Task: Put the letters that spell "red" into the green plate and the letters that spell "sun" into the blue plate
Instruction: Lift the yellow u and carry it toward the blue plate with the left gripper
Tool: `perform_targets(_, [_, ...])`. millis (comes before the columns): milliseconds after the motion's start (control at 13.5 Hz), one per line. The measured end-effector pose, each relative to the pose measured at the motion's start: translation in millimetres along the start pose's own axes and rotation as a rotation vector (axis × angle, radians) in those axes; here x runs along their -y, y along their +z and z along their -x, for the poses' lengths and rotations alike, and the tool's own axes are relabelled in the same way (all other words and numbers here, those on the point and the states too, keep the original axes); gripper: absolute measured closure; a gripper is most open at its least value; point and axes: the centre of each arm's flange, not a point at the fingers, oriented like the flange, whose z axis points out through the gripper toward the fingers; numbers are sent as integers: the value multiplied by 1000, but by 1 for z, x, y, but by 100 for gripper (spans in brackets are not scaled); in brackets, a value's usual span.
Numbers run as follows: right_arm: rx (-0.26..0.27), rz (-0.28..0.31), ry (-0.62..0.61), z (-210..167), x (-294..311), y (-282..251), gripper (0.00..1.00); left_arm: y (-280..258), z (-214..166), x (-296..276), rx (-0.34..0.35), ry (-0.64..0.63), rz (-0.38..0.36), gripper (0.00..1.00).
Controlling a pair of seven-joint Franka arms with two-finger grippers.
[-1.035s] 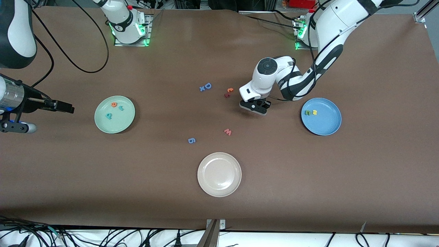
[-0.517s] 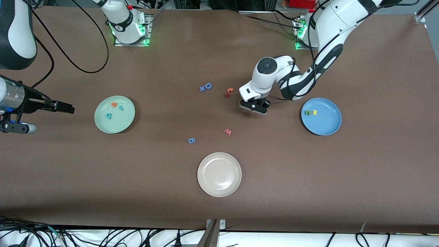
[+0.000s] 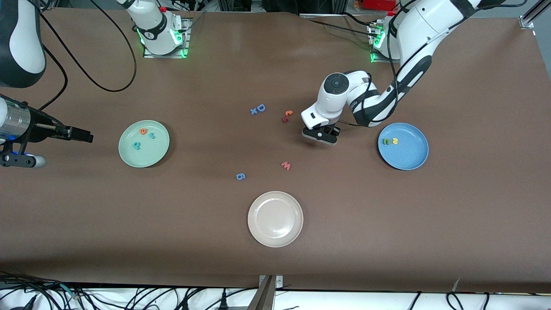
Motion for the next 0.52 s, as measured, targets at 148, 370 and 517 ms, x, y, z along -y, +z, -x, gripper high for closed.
perform_targets(148, [1,0,0,0,0,0,0,-12,-21,10,15,-65,-21,73])
perform_targets(370, [1,0,1,0,0,0,0,-42,-56,22,85,-137,-45,73])
perform_targets(517, [1,0,1,0,-1,0,0,-58,-71,42,179,-115,-59,73])
